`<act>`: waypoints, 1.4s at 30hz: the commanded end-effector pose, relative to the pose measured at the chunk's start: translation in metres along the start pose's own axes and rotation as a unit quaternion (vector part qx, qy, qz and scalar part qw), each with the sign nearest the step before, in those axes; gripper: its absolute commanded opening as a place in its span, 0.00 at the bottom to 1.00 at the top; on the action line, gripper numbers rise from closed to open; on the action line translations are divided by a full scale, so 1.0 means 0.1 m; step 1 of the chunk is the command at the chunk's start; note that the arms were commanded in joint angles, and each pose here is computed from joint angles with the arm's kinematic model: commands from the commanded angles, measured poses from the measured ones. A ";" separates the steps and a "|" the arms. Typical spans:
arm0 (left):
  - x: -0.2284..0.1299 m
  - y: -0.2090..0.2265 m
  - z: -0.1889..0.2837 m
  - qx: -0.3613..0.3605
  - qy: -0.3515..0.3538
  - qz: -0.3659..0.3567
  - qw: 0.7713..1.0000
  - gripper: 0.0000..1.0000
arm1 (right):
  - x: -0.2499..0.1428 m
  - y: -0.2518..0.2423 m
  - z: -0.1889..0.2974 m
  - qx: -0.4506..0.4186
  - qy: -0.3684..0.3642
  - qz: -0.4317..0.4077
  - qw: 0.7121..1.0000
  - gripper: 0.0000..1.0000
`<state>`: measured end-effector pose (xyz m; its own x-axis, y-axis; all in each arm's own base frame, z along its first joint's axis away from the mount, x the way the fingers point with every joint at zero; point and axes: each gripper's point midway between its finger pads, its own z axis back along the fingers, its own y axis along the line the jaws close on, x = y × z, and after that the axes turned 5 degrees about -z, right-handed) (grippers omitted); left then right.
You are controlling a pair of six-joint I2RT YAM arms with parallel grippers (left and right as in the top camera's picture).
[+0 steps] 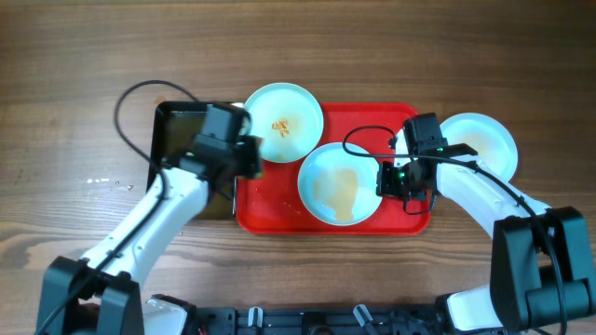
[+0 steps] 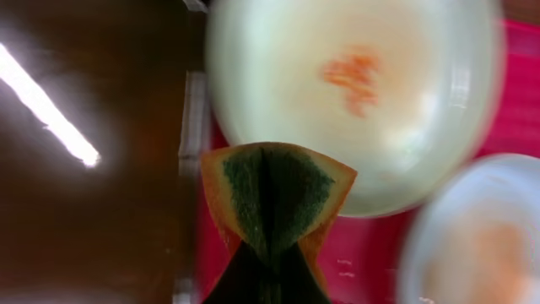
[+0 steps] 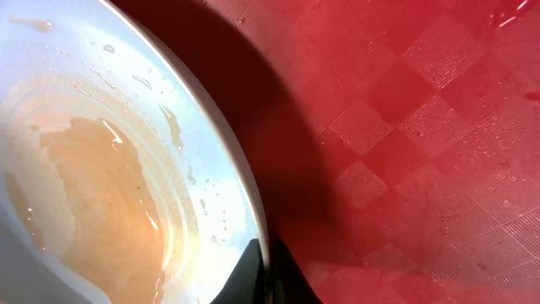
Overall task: Clean dirty plates on tray and stack at the side
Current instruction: 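Return the sponge to the water tray and rinse it, left gripper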
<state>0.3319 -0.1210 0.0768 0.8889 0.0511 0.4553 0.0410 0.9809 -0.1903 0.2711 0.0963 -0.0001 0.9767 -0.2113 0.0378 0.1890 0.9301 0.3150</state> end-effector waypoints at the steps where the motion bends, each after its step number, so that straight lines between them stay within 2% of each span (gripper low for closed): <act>1: 0.05 0.51 -0.03 0.054 0.009 -0.025 0.998 0.04 | -0.13 -0.22 -0.09 -0.045 0.013 -0.008 0.999 0.04; 6: -0.02 0.78 -0.16 0.072 0.034 0.004 0.997 0.04 | -0.13 -0.22 -0.09 -0.045 0.014 -0.008 0.999 0.04; 12: -0.19 0.76 -0.33 0.055 0.075 -0.026 0.995 0.04 | -0.13 -0.22 -0.09 -0.045 0.013 -0.009 0.999 0.04; 13: -0.22 0.77 -0.36 0.055 0.082 -0.028 0.995 0.08 | -0.13 -0.22 -0.09 -0.045 0.014 -0.009 0.999 0.04; 15: -0.27 0.79 -0.42 0.059 0.092 -0.028 0.994 0.50 | -0.13 -0.22 -0.09 -0.045 0.014 -0.008 0.999 0.04; 19: -0.26 0.84 -0.46 0.071 0.090 -0.029 0.993 0.56 | -0.13 -0.22 -0.09 -0.045 0.013 -0.008 0.999 0.04; 25: -0.14 0.83 -0.49 0.068 0.067 -0.030 0.995 0.57 | -0.14 -0.22 -0.09 -0.045 0.015 -0.008 0.999 0.04; 31: -0.29 0.87 -0.67 0.072 0.097 -0.028 0.992 0.60 | -0.14 -0.21 -0.09 -0.042 0.016 -0.008 0.999 0.04; 33: -0.32 0.88 -0.71 0.073 0.102 -0.028 0.992 0.52 | -0.14 -0.21 -0.09 -0.042 0.017 -0.008 0.999 0.04; 34: -0.31 0.88 -0.71 0.073 0.099 -0.028 0.992 0.41 | -0.14 -0.21 -0.09 -0.042 0.017 -0.008 0.999 0.04; 35: -0.28 0.88 -0.71 0.072 0.094 -0.028 0.993 0.27 | -0.14 -0.21 -0.09 -0.042 0.017 -0.008 0.999 0.04; 36: -0.26 0.87 -0.72 0.071 0.088 -0.029 0.993 0.04 | -0.14 -0.21 -0.09 -0.042 0.017 -0.008 0.999 0.04; 42: -0.22 0.86 -0.69 0.070 0.081 -0.029 0.994 0.06 | -0.14 -0.21 -0.09 -0.042 0.017 -0.008 0.999 0.04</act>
<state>0.3545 -0.0508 0.0005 0.9378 -0.0222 0.3466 0.0372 0.9986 -0.0368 0.2710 0.0963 -0.0001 0.9767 -0.2112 0.0373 0.1891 0.9300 0.3152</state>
